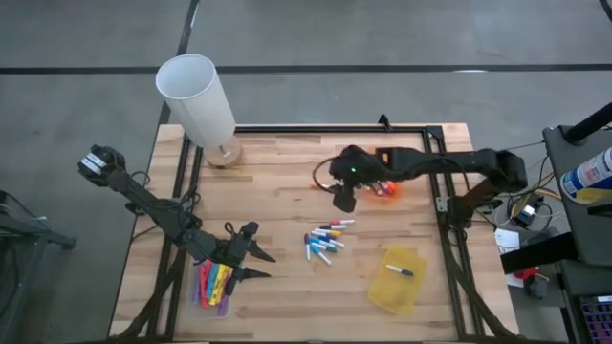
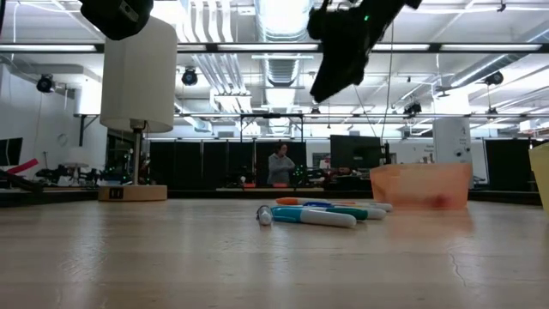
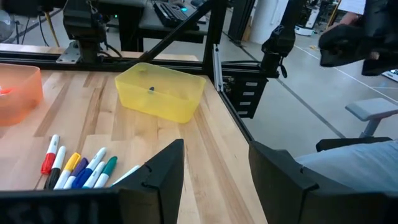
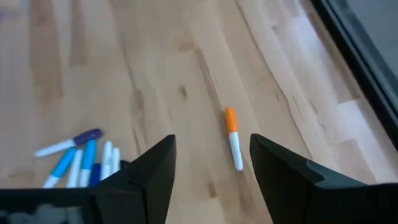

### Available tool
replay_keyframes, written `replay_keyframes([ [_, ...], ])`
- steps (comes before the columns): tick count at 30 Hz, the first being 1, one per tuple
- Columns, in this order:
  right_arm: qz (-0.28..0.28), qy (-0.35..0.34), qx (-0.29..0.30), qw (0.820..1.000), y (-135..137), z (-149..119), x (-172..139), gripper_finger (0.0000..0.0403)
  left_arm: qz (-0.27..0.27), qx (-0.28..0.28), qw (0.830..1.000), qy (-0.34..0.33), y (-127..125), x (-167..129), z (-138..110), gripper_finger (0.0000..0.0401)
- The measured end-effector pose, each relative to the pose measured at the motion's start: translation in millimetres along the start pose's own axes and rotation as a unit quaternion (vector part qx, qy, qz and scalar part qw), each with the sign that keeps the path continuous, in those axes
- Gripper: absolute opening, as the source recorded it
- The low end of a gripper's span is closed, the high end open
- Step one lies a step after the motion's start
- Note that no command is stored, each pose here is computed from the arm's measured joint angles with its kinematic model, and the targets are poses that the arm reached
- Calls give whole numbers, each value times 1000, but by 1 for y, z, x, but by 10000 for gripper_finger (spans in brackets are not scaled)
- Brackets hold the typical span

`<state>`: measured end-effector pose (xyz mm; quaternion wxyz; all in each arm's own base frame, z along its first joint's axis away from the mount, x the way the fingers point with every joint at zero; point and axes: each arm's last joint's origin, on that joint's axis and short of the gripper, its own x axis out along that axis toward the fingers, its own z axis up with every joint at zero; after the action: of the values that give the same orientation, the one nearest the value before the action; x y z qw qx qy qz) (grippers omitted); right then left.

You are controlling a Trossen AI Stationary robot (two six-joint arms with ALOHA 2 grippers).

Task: Pick & Place Markers
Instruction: Put the orange highlighter pen into the yellow bin

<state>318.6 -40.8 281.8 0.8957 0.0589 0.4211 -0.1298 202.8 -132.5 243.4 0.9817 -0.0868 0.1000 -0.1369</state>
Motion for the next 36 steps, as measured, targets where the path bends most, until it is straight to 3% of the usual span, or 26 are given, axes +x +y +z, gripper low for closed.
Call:
replay_keyframes([
  [14,-11,121,-56,991,-35,26,88,215,1,0,1000,5,0,0,-1,174],
  [22,-6,199,-64,978,-47,21,130,215,2,0,1000,7,0,0,-1,174],
  [36,5,247,-35,968,-66,3,159,215,2,0,1000,9,0,0,-2,174],
])
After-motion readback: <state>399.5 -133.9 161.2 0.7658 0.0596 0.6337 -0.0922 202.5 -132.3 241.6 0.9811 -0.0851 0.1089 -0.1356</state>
